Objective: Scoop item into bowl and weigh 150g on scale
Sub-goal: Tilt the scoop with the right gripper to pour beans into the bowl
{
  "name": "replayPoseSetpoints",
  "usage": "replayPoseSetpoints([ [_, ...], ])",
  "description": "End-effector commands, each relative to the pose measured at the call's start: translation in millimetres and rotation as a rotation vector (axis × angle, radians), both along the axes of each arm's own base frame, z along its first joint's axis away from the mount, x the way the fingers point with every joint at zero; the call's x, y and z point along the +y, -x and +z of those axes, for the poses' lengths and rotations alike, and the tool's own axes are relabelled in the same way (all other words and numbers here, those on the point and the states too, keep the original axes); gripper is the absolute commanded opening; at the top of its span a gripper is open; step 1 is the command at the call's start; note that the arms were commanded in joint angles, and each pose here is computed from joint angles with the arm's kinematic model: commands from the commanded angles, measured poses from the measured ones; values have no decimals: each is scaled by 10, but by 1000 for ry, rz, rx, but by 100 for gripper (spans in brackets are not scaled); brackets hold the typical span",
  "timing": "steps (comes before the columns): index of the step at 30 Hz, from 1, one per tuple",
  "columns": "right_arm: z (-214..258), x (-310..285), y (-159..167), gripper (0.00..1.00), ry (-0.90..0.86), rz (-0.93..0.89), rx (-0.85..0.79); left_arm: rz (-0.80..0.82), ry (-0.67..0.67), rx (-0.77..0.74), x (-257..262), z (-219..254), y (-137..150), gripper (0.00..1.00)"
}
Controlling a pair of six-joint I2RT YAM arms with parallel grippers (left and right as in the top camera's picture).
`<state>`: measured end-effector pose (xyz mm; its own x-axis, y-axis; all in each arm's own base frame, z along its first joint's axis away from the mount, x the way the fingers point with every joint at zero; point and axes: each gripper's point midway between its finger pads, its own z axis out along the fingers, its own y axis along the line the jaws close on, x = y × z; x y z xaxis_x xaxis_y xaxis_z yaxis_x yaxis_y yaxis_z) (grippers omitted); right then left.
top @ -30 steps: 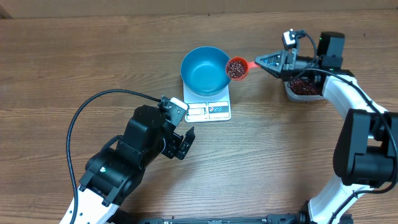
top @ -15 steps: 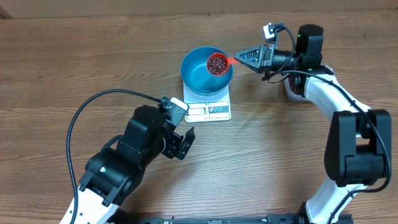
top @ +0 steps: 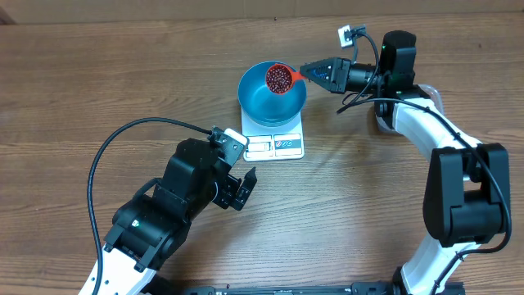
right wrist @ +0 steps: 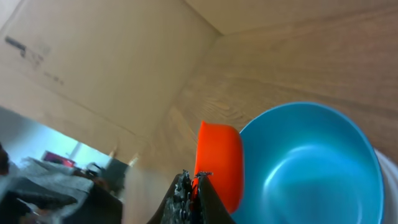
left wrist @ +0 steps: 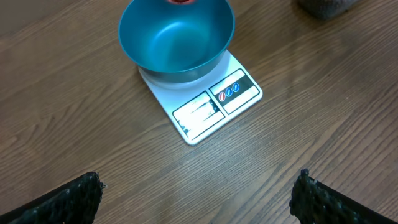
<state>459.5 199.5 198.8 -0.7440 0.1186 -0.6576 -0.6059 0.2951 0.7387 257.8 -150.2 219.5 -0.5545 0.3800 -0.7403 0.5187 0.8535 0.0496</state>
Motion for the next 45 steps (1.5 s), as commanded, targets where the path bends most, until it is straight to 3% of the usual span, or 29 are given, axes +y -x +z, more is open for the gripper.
replayPoseSetpoints([
  [1,-2,66,18,4,42,35,-151,-3,-18,-8,27,-21,-8,100],
  [35,-99,82,72,4,326,209,-1079,-4,-18,-7,27,-22,-8,100],
  [41,-62,106,144,4,327,260,-1260,-4,-18,-7,27,-22,-8,100],
  [45,-36,121,199,4,300,282,-1297,-4,-18,-7,27,-22,-8,100],
])
